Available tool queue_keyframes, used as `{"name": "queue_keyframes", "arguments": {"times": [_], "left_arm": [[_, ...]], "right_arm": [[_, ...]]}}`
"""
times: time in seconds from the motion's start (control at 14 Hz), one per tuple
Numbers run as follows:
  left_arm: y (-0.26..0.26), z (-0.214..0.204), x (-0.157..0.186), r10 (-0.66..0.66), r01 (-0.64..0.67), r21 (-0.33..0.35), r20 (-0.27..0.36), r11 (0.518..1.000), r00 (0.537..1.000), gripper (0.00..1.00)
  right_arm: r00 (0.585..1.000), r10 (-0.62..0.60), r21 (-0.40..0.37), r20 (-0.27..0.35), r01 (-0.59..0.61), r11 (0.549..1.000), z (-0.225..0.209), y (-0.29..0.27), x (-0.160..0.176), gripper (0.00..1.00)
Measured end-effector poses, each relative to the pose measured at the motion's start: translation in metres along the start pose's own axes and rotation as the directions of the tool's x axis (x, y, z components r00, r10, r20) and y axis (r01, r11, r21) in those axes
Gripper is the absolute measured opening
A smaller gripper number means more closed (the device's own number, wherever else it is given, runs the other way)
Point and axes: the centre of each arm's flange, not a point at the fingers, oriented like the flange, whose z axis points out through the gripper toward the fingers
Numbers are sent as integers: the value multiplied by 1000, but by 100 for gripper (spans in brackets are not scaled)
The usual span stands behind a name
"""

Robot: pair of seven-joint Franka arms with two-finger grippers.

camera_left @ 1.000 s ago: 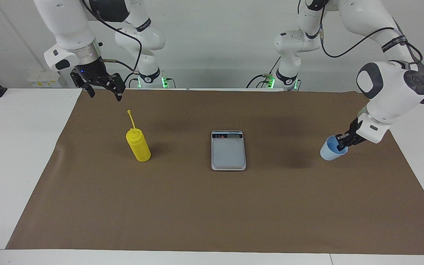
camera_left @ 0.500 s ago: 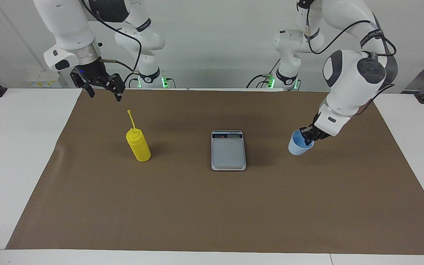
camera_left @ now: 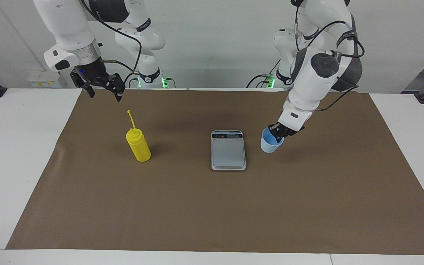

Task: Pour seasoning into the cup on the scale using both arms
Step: 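Lift the blue cup with the left gripper and set it on the scale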

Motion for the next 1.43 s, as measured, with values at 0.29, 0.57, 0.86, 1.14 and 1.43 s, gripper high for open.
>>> {"name": "queue_keyframes", "arguments": {"times": [0.29,0.57,0.86,1.14,1.43], "left_arm": [[37,6,-20,-1,0,-19,-27,1000,1000,3],[61,24,-35,4,-5,-13,-47,1000,999,3],[76,61,-48,6,-6,-7,-54,1000,999,3],[85,77,-59,-9,8,-16,-64,1000,998,3],[95,92,-74,-14,12,-24,-69,1000,997,3]], "right_arm": [[1000,0,0,0,0,1000,0,0,0,100],[1000,0,0,0,0,1000,0,0,0,100],[1000,0,0,0,0,1000,0,0,0,100],[1000,0,0,2,0,1000,1,0,0,100],[1000,1,-1,3,-1,1000,2,0,0,100]]}}
